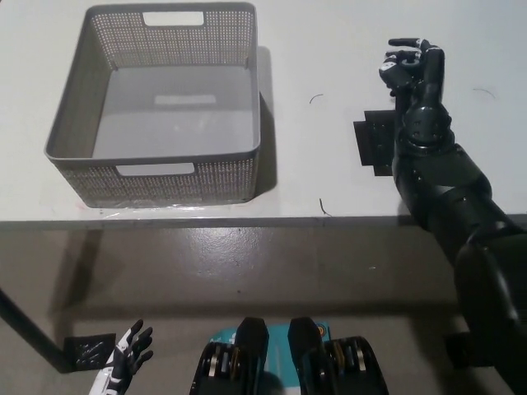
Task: Use the right hand to pick up a electric screw driver and put it into a container on the left side
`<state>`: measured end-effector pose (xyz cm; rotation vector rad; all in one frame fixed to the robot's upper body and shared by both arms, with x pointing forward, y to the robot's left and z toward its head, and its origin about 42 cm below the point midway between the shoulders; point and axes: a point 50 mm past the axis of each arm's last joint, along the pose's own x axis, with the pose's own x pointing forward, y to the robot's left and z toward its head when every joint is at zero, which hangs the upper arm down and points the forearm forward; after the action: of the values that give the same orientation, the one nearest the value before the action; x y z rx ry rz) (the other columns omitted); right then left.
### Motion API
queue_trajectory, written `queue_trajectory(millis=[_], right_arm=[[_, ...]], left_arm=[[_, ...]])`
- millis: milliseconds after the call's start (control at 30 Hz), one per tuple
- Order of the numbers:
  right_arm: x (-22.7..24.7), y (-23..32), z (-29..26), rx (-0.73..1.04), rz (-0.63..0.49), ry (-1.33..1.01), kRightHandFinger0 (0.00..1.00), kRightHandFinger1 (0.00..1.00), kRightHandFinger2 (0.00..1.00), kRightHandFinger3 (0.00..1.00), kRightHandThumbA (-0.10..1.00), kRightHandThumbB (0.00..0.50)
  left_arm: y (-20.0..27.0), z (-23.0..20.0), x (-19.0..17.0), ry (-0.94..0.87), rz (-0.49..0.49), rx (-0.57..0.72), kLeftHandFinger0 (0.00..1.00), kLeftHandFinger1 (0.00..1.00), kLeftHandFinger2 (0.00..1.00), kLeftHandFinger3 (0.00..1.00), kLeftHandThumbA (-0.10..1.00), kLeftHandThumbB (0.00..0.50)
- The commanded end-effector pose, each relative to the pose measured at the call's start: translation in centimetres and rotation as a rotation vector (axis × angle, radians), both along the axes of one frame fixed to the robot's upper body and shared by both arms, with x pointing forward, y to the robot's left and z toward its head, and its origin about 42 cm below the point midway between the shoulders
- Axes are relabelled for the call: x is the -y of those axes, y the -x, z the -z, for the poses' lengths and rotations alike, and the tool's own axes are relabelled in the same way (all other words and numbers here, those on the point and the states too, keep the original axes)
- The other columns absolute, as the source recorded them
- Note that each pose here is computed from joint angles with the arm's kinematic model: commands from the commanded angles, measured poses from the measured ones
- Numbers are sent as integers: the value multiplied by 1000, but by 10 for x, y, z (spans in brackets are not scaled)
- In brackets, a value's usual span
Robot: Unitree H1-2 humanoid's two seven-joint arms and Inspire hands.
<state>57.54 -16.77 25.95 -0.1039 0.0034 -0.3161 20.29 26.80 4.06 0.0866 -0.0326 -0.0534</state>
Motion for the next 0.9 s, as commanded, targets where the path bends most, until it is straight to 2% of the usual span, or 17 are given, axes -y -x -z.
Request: queue_trajectory(millis=[0,67,133,267,400,467,500,533,600,667,767,867], right_arm=[[-26,-12,-76,258,-50,-63,0,132,617,631,-100,125],[-32,-15,-99,296,-54,-55,0,132,608,639,-100,119],[-38,-15,-117,345,-54,-56,0,119,589,640,-100,138],[-53,-13,-149,428,-63,-47,0,126,588,653,-100,128],[-63,-10,-159,482,-98,-54,0,154,596,673,-100,128],[-68,-9,-161,493,-106,-61,0,127,582,675,-100,127],[-71,-8,-162,492,-115,-60,0,67,529,675,-100,121],[-75,-7,-164,498,-129,-52,0,60,524,677,-100,118],[-84,-5,-166,508,-125,0,0,87,534,686,-100,126],[-96,-2,-167,508,-156,-40,0,93,560,692,-100,111],[-114,3,-168,507,-184,-52,0,143,606,697,-100,125],[-149,14,-178,510,-249,-65,0,122,576,686,-100,112]], left_arm=[[2,-4,-4,-17,15,48,1000,1000,1000,1000,1000,187],[3,-4,-3,-18,15,49,1000,1000,1000,1000,1000,191],[4,-4,-2,-18,12,45,1000,1000,1000,1000,1000,187],[6,-3,-1,-13,11,40,1000,1000,1000,1000,1000,190],[8,-1,-2,-15,16,40,1000,1000,1000,1000,1000,183],[10,0,-2,-14,16,40,1000,1000,1000,1000,1000,183],[11,-1,-3,-16,15,39,1000,1000,1000,1000,1000,177],[13,0,-3,-18,13,36,1000,1000,1000,1000,1000,183],[15,1,-3,-19,14,29,1000,1000,1000,1000,1000,194],[20,3,-4,-25,16,19,1000,1000,1000,1000,1000,188],[28,6,-3,-28,18,6,1000,1000,1000,1000,1000,191],[35,7,-1,-31,17,-21,1000,1000,1000,1000,1000,204]])
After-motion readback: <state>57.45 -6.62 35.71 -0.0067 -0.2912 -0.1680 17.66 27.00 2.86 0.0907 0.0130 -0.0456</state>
